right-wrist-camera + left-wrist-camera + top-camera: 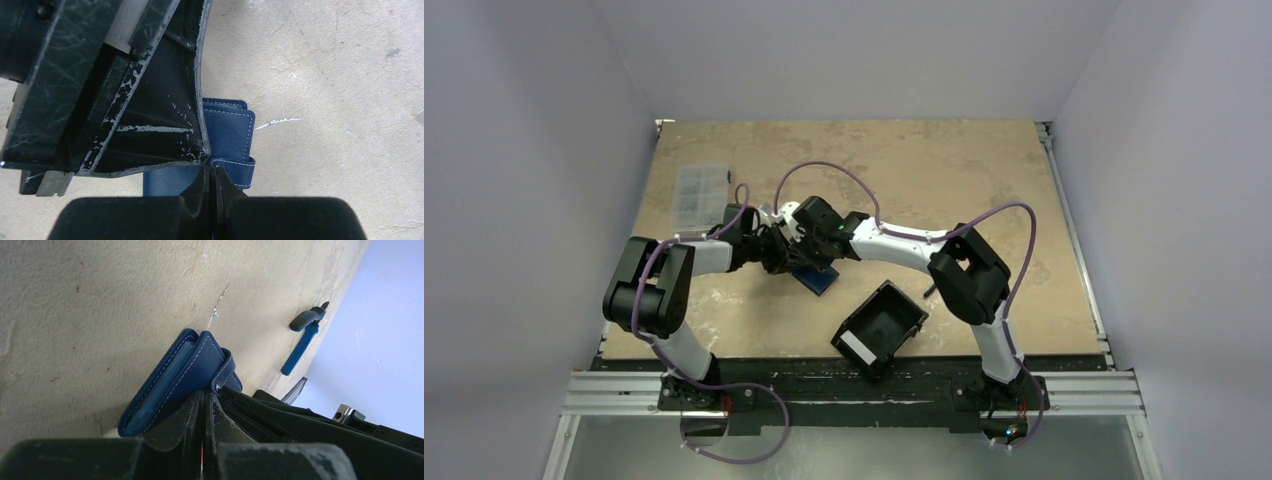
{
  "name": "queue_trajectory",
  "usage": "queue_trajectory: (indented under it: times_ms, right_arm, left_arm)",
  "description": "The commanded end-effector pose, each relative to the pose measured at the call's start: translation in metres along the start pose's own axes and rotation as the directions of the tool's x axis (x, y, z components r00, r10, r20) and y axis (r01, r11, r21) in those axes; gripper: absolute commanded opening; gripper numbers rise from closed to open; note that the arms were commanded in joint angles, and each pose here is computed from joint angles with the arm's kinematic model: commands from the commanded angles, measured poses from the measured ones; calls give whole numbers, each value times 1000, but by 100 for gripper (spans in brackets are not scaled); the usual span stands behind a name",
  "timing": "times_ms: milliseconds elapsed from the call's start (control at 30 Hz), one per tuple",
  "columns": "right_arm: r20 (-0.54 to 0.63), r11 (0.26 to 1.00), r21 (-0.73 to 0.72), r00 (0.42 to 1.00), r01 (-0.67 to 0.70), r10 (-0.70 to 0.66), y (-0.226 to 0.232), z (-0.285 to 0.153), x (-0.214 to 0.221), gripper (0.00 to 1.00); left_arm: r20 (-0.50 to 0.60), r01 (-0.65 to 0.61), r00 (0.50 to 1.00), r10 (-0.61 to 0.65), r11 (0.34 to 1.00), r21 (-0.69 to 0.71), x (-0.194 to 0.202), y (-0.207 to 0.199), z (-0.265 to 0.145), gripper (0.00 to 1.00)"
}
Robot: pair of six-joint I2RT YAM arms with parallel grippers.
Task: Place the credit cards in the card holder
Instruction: Close the card holder at the center of the board.
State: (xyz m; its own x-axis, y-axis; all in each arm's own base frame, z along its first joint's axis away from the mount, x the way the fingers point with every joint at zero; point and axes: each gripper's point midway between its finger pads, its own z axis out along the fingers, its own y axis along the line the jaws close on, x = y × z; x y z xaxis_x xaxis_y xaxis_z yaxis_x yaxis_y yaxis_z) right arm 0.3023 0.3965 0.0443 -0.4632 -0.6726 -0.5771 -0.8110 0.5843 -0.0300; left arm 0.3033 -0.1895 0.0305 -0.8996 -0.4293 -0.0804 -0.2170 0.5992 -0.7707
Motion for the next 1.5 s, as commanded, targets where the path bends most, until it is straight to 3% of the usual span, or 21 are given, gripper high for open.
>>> queue_trajectory:
  times_ms: [0,333,1100,1467]
  right_arm:
    - [58,999,-3,998,-33,33,-3,-13,-18,0]
    - [67,994,-48,993,-98,101,-9,-24,-12,0]
    - [13,984,-143,994,-108,111,4,-10,4,0]
    - [-45,996,-26,995,-87,86,-15,-2,25,0]
  left_arm:
    - [15,-29,999,29,999,-34,-5,11,3,2]
    - [15,-24,1000,25,999,-34,-5,12,4,2]
    - [9,-17,1000,17,999,-29,-3,13,5,2]
    - [9,-14,1000,14,999,-30,-4,13,6,2]
